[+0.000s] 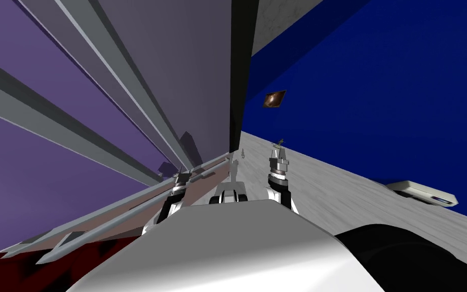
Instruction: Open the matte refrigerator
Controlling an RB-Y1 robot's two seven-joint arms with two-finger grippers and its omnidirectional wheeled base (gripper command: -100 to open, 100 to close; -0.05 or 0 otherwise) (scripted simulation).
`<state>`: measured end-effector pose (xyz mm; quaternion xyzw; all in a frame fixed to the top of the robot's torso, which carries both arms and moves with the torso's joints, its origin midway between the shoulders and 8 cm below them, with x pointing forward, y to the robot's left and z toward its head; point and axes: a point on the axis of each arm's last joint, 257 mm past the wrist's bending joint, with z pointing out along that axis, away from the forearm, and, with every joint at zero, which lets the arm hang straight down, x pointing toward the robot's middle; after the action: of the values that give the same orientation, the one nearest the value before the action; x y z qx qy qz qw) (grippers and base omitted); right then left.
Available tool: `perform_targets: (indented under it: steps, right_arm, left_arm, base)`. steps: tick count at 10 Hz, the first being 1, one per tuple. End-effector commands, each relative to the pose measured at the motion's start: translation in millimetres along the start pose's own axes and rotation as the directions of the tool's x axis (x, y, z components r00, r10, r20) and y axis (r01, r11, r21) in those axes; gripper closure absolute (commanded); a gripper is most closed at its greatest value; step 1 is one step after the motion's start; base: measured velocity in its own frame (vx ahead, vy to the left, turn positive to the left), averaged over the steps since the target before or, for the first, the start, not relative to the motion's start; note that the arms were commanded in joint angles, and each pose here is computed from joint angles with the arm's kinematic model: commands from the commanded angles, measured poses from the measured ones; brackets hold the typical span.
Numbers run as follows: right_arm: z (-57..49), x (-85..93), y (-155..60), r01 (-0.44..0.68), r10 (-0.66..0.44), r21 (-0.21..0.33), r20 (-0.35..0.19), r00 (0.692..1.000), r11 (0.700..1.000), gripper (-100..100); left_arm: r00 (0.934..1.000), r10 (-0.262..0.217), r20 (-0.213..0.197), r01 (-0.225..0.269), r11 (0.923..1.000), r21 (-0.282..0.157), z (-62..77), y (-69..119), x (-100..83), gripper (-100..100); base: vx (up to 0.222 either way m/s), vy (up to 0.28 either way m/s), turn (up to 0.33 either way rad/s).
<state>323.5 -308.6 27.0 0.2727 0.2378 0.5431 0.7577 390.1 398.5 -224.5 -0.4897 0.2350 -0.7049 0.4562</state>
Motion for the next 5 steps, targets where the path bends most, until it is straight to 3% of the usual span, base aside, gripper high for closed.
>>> perform_targets:
  steps: [1,2,5]
  right_arm:
    - [0.0,0.0,0,0.000,0.000,0.000,0.000,1.000,1.000,0]
    - [0.0,0.0,0,0.000,0.000,0.000,0.000,1.000,1.000,0]
    - [0.0,0.1,0,-0.001,0.001,0.000,0.000,1.000,1.000,0]
  left_arm:
    - [1.0000,-0.003,0.001,0.003,1.0000,-0.005,-8.0,6.4,2.9,100]
    - [0.9992,0.018,0.035,-0.019,0.9995,0.025,-3.0,-2.7,-6.0,100]
    - [0.9967,0.038,0.071,-0.042,0.9977,0.053,2.4,-13.0,-16.0,100]
  base:
    - [0.000,0.019,-0.013]
    - [-0.004,-0.164,0.171]
    - [-0.036,-0.275,0.163]
